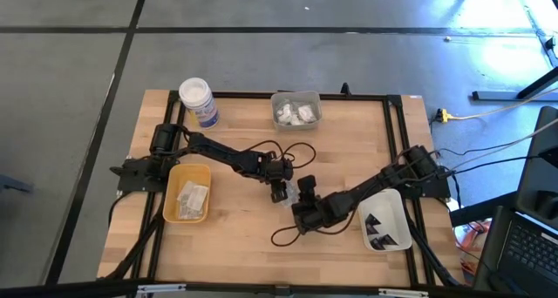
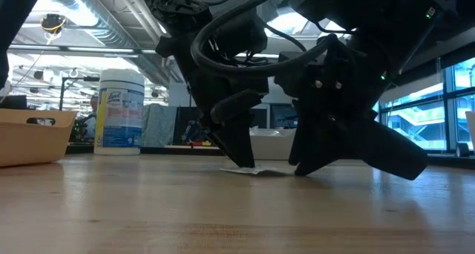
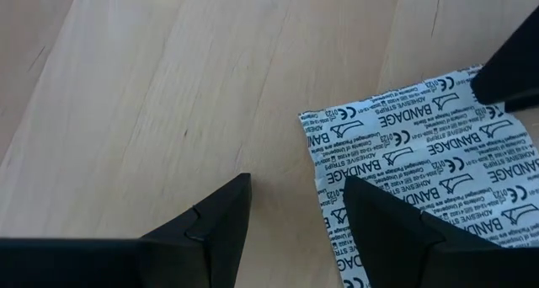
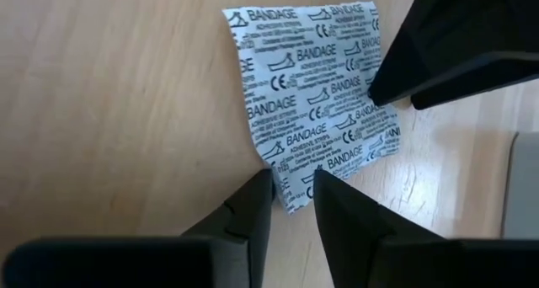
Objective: Pick & Place Travel size toiletries
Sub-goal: Put the white bandage pack into the yellow bin
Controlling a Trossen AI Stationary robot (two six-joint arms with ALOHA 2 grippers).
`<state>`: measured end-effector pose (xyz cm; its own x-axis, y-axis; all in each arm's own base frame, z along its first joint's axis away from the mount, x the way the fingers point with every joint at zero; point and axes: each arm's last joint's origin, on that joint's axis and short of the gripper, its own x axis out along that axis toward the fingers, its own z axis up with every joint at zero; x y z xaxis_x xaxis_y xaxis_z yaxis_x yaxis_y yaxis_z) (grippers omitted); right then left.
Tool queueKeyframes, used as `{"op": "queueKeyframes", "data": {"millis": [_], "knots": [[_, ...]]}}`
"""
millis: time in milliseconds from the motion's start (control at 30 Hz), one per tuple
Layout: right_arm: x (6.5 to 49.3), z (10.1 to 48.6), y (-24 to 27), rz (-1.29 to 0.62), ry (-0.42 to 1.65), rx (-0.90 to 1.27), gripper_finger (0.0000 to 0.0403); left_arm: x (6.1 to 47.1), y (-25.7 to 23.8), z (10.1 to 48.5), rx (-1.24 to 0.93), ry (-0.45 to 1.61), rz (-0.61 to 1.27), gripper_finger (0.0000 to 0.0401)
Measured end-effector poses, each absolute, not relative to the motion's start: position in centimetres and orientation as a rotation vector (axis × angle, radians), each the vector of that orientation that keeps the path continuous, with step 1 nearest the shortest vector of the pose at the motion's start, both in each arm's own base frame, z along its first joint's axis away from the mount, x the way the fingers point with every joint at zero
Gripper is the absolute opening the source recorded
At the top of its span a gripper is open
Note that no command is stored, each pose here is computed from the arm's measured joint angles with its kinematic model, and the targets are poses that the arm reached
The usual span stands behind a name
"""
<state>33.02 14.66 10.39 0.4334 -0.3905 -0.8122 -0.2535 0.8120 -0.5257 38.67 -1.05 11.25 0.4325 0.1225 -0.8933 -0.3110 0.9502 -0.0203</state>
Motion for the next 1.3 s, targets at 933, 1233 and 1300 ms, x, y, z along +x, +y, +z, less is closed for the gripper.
{"op": "queueKeyframes", "data": {"millis": [933, 1233, 1300], "knots": [[31.5, 13.1, 16.8, -0.063, 1.148, -0.565, 0.0001, 38.9, -1.3, 13.2, -0.057, 1.091, 0.091, 0.0192], [31.7, 13.1, 16.6, -0.064, 1.141, -0.577, 0.0048, 38.9, -1.3, 12.5, -0.118, 1.103, 0.126, 0.0181], [31.8, 12.9, 16.8, -0.046, 1.139, -0.601, 0.0070, 38.9, -1.3, 12.3, -0.122, 1.106, 0.128, 0.0180]]}}
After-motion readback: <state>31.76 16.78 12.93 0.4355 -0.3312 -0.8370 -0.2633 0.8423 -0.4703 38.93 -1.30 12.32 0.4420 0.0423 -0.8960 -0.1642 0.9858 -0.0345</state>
